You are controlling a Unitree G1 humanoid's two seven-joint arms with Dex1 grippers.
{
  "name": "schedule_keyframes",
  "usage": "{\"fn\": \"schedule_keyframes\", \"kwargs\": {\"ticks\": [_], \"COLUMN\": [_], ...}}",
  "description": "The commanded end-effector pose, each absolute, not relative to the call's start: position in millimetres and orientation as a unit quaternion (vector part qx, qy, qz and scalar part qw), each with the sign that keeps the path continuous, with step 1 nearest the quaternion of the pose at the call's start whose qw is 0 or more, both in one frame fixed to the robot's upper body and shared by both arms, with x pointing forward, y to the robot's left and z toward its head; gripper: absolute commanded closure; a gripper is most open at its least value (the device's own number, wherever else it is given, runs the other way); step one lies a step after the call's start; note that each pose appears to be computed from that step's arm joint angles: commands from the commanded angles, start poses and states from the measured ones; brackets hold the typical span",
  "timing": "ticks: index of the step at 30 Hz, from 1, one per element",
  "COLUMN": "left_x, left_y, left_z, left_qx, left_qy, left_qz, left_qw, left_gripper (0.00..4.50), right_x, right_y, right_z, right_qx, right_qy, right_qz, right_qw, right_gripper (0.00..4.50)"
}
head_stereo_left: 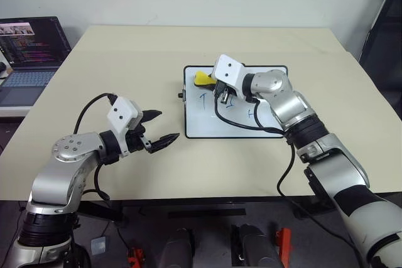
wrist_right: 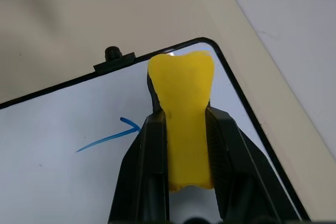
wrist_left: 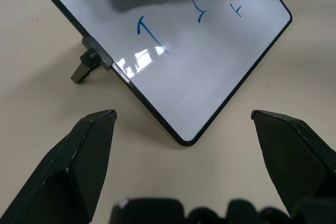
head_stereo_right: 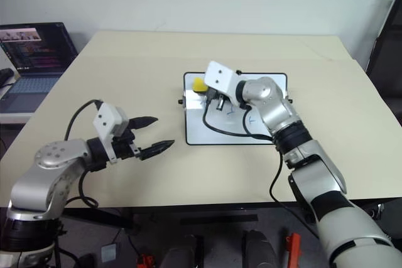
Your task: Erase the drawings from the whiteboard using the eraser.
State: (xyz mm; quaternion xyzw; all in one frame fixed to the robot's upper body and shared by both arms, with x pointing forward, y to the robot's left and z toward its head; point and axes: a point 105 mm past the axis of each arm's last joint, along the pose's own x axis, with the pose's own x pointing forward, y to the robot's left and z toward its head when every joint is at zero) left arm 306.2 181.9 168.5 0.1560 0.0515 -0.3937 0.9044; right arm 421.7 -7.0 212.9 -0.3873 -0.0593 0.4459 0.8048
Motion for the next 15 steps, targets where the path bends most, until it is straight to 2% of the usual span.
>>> {"fn": "schedule_keyframes", "kwargs": {"ticks": [1, 9, 15], "left_x": [303, 303, 303], "left_y": [178, 181, 180], "left_z": [186, 184, 182], "left_qx": [0.174, 0.175, 0.176], "left_qy": [0.023, 0.026, 0.026], "left_qz": [-0.396, -0.387, -0.388], "left_qw": [0.901, 0.905, 0.904], "left_gripper": [0.00, 0.00, 0.00], "right_x": [426, 437, 434], "right_y": [-3, -9, -10], "right_z": [225, 202, 186], "right_qx": [-0.398, -0.453, -0.477], "right_qy": [-0.080, -0.030, -0.006], "right_qz": [0.441, 0.429, 0.449], "right_qw": [0.801, 0.781, 0.756], "right_gripper": [3.83, 3.83, 3.83]}}
